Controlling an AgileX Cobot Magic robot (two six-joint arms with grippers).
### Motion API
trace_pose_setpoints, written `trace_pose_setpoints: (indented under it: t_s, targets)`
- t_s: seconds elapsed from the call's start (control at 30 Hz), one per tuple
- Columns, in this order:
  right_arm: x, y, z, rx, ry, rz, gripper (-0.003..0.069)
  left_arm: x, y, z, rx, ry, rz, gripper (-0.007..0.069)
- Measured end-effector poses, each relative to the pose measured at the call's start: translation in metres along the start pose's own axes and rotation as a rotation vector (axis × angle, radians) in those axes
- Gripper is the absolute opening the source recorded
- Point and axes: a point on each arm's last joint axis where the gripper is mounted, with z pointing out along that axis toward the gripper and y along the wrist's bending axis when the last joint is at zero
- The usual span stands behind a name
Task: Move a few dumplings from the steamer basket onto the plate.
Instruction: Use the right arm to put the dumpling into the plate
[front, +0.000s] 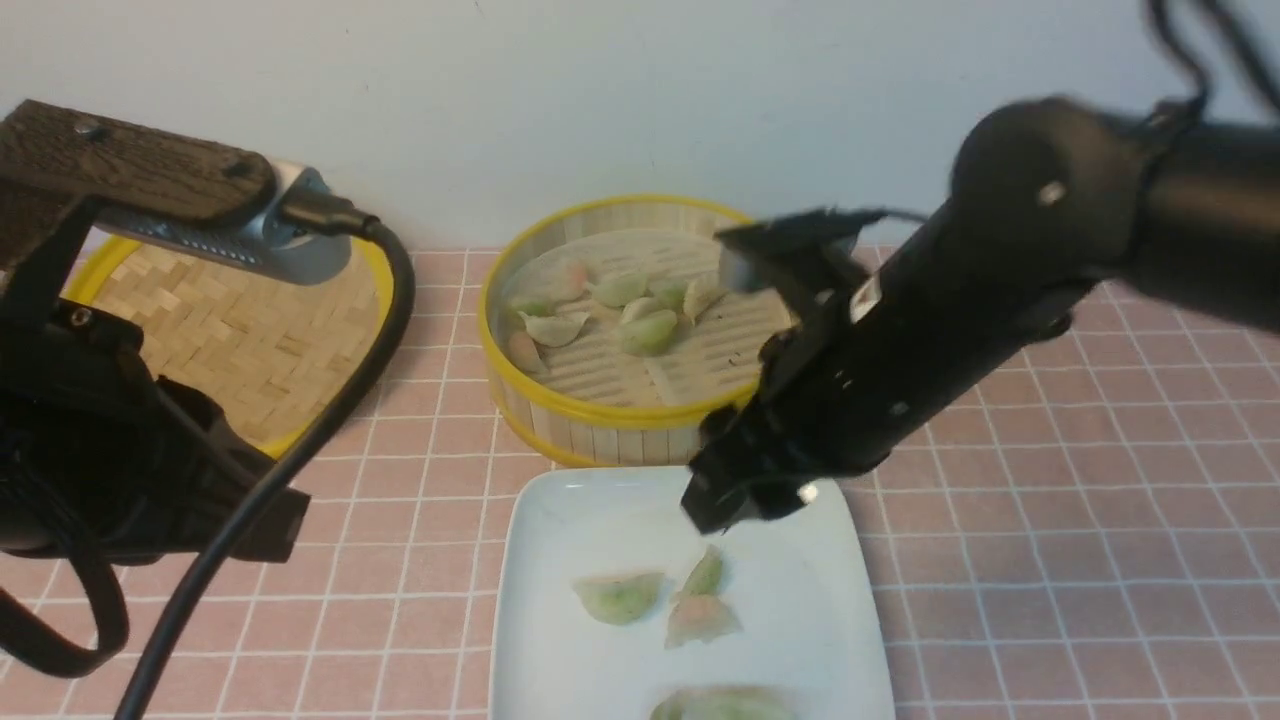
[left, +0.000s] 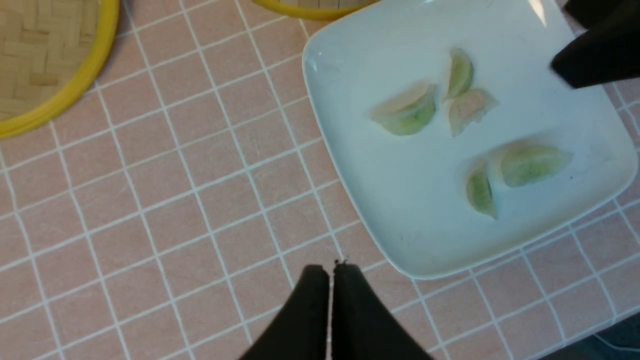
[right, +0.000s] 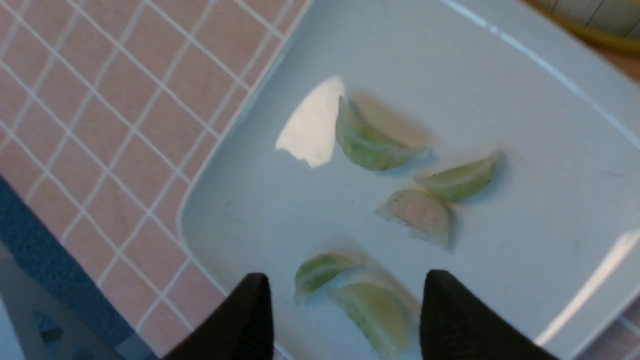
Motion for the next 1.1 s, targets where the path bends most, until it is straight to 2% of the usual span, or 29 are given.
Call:
trace_pose_setpoints:
  t_s: [0.03,0.07,0.17,0.23,0.3,0.4,0.5,0.63,0.73,0.93,1.1]
  targets:
    - [0.004,0.008,-0.031,0.019,-0.06,-0.014,0.0264,-0.001,0.0,0.0,0.002,-0.009,0.001,-0.0006]
    - [0.007,0.01,-0.042,0.025,-0.084,-0.017,0.0227,-0.001,0.0,0.0,0.003,-0.016,0.001,-0.0006]
    - [0.04,0.03,-0.128,0.078,-0.33,-0.02,0.0058,-0.006,-0.001,0.0,0.014,-0.063,0.001,-0.0006]
    - [0.069,0.036,-0.163,0.109,-0.479,-0.036,0.001,-0.008,-0.002,0.0,0.02,-0.092,0.001,-0.0006]
    - [0.106,0.04,-0.191,0.129,-0.649,-0.059,-0.0005,-0.011,-0.002,-0.001,0.027,-0.12,0.0,-0.0006]
    - [0.159,0.037,-0.2,0.155,-0.843,-0.094,-0.0012,-0.014,-0.003,-0.001,0.035,-0.149,-0.001,-0.0006]
    - [0.21,0.03,-0.194,0.173,-1.046,-0.128,-0.0013,-0.016,-0.004,-0.002,0.043,-0.181,-0.001,-0.0006]
    - [0.267,0.019,-0.176,0.144,-1.257,-0.099,-0.0013,-0.018,-0.004,-0.002,0.047,-0.197,-0.001,-0.0006]
    - [0.279,0.01,-0.159,0.157,-1.318,-0.081,-0.0013,-0.019,-0.004,-0.002,0.048,-0.211,0.0,-0.0006]
    - [0.278,0.003,-0.153,0.252,-1.34,-0.128,-0.0013,-0.016,-0.005,-0.003,0.061,-0.218,0.001,-0.0006]
    - [0.278,0.003,-0.156,0.312,-1.361,-0.183,-0.0013,0.024,0.004,-0.01,0.072,-0.302,0.007,-0.0006]
